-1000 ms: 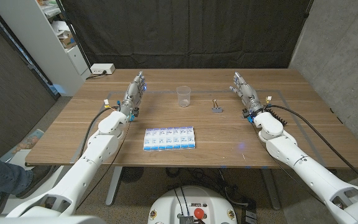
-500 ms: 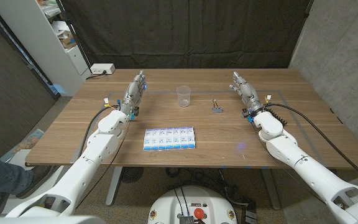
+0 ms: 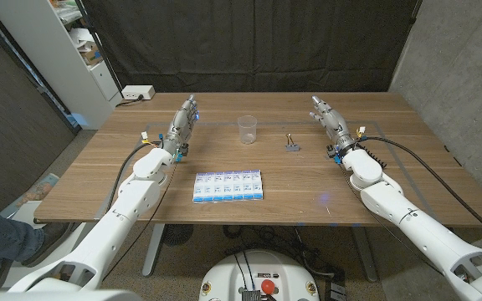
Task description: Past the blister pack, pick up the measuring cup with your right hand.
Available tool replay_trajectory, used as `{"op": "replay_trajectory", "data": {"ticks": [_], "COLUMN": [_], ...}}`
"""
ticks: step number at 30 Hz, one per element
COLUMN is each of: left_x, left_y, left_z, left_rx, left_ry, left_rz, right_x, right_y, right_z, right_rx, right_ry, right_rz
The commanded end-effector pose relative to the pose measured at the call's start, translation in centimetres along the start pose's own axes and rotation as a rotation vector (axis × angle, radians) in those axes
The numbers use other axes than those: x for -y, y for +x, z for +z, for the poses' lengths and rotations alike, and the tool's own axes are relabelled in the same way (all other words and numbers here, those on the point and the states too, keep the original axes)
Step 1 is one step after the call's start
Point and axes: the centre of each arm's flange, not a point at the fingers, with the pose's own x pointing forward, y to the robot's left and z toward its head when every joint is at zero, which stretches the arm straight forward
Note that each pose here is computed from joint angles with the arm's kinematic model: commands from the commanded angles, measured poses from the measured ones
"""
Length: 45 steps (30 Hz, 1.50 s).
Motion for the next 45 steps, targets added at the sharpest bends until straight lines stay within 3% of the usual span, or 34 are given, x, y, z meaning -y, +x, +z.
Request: {"op": "replay_trajectory", "data": {"ticks": [1,45], "left_x": [0.1,0.7], "left_y": [-0.2,-0.6], "left_z": [-0.4,0.7], "left_rx": [-0.001,0.009], "left_ry": [-0.009,0.017], "left_rz": [0.003,-0.004], "right_x": [-0.3,-0.8], "right_y": [-0.1,-0.4], "right_z": [1.1,2.8], "right_rx": [0.013,0.048], "right_ry": [-0.078,-0.287], "right_rz": [0.047,0.052]}}
